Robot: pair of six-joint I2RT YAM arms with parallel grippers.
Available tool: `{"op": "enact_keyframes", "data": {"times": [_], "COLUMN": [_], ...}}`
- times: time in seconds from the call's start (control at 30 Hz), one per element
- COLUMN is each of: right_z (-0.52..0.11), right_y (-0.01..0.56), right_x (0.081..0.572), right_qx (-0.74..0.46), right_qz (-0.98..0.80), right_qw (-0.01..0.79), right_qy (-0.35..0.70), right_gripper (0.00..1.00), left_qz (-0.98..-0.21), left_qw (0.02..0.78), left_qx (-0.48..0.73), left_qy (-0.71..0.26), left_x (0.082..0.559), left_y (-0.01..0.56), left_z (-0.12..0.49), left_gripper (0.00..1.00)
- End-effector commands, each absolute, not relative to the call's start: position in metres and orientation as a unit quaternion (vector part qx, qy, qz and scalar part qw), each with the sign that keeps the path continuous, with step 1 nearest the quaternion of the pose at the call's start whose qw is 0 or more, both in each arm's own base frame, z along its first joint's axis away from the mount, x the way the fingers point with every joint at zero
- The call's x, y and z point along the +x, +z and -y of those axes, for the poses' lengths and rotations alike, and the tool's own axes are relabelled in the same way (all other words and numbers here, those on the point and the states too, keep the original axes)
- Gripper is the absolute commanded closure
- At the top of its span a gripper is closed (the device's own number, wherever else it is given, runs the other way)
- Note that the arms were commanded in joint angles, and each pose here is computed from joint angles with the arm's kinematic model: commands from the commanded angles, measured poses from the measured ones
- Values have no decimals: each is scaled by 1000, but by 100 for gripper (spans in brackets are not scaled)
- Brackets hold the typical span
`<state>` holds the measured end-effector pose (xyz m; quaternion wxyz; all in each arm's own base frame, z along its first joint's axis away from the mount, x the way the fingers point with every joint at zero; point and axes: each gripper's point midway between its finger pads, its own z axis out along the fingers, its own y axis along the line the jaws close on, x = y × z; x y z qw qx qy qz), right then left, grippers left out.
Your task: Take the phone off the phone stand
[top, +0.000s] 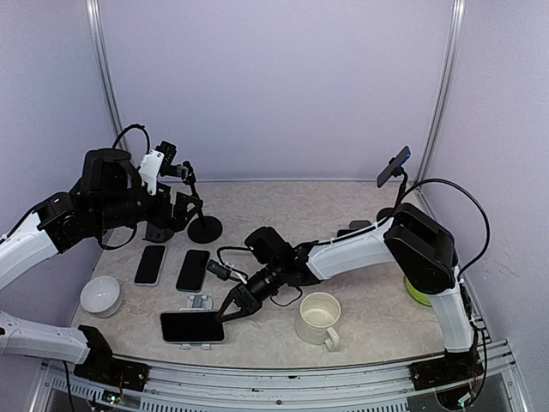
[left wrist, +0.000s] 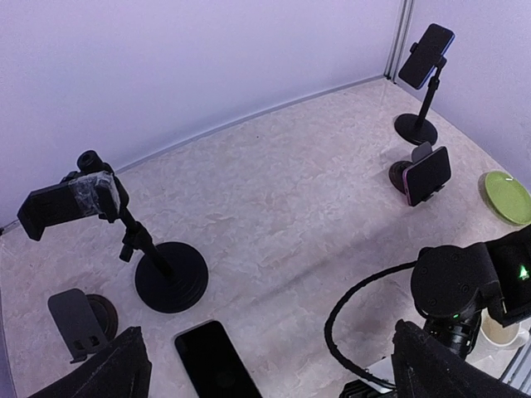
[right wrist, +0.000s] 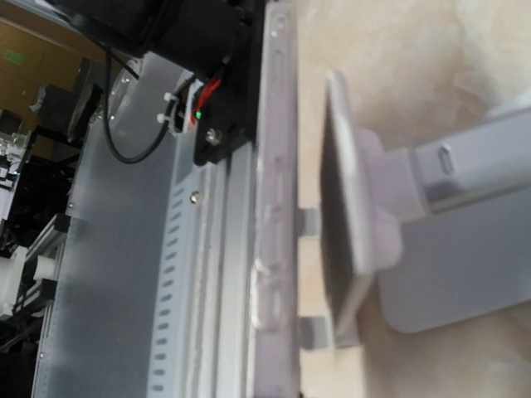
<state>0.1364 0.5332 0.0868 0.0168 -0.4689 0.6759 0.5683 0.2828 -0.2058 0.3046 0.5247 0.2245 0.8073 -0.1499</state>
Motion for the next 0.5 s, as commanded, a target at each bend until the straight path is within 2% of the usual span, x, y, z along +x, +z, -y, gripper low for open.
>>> {"op": "enact_keyframes", "data": {"times": [0.0,0.47], "right_z": [-533,-489], "right_y": [137,163], "right_x": [129,136], "right_qx": [-489,-458], "right_qz": [-636,-643], "right_qw": [42,30], "right_qy": [596,613], "right_gripper": [100,100], "left_qz": [-804,-795], "left_qw": [526,496], "left_qx": [237,332], "left_qy": [-144,-111], "left_x": [280,253], "left_y": [318,308], "left_z": [207,238], "left_gripper": [1,1]}}
